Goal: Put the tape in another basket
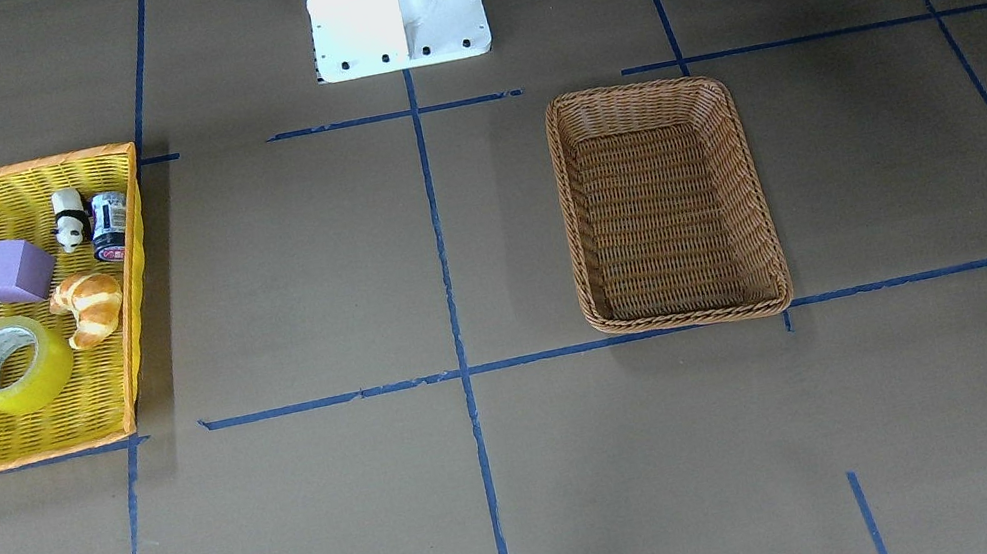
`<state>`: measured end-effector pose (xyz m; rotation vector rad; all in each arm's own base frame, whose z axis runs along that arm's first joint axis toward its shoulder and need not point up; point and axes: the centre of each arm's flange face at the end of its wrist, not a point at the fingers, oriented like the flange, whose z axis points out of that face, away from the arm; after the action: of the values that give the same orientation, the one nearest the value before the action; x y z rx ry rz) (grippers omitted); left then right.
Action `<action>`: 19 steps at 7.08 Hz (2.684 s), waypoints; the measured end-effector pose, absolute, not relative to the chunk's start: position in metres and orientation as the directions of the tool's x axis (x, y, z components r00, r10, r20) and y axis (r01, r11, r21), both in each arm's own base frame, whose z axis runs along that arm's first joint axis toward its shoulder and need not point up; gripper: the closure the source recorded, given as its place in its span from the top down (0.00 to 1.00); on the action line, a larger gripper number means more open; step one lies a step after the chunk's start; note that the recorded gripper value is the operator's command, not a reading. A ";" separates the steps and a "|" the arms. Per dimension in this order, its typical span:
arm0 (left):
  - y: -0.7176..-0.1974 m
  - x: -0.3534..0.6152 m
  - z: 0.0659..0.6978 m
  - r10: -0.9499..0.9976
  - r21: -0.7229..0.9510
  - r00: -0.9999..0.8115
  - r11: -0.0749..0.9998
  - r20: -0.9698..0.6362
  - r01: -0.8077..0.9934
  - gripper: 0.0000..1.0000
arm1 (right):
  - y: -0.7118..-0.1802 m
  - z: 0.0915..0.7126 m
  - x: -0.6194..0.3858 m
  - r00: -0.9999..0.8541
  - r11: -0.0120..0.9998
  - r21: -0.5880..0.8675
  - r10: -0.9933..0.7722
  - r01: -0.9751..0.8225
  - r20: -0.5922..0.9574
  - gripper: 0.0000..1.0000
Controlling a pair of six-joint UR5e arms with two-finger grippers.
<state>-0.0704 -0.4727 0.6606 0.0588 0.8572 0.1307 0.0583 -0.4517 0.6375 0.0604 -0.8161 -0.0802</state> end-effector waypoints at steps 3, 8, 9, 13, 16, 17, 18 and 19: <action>-0.473 -0.070 0.658 0.140 0.108 0.647 0.990 -0.749 -0.089 1.00 | -0.455 0.635 0.058 0.682 0.995 0.091 -0.100 0.049 0.725 1.00; -0.473 -0.070 0.657 0.139 0.108 0.646 0.990 -0.750 -0.088 1.00 | -0.484 0.608 0.057 0.681 0.990 0.133 -0.123 0.038 0.722 1.00; -0.472 -0.070 0.657 0.139 0.108 0.645 0.990 -0.751 -0.088 1.00 | -0.493 0.603 0.056 0.679 0.991 0.131 -0.115 0.028 0.725 1.00; -0.471 -0.070 0.656 0.142 0.111 0.643 0.990 -0.753 -0.088 1.00 | -0.506 0.552 -0.012 0.659 0.997 0.076 -0.061 0.006 0.749 0.99; -0.471 -0.070 0.656 0.142 0.112 0.642 0.990 -0.753 -0.088 1.00 | -0.502 0.518 -0.110 0.636 0.997 0.042 0.006 -0.061 0.772 0.99; -0.470 -0.070 0.657 0.141 0.111 0.642 0.990 -0.754 -0.088 1.00 | -0.498 0.517 -0.137 0.647 0.997 0.047 0.006 -0.064 0.763 0.99; -0.470 -0.070 0.657 0.139 0.109 0.642 0.990 -0.754 -0.086 1.00 | -0.494 0.518 -0.157 0.659 0.997 0.047 0.001 -0.056 0.752 0.99; -0.470 -0.070 0.657 0.134 0.105 0.642 0.991 -0.755 -0.084 1.00 | -0.490 0.522 -0.173 0.670 0.998 0.046 -0.005 -0.043 0.742 0.99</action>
<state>-0.0701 -0.4700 0.6572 0.0625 0.8648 0.1244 -0.1725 -0.4901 0.5218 0.0609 -0.8360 0.0212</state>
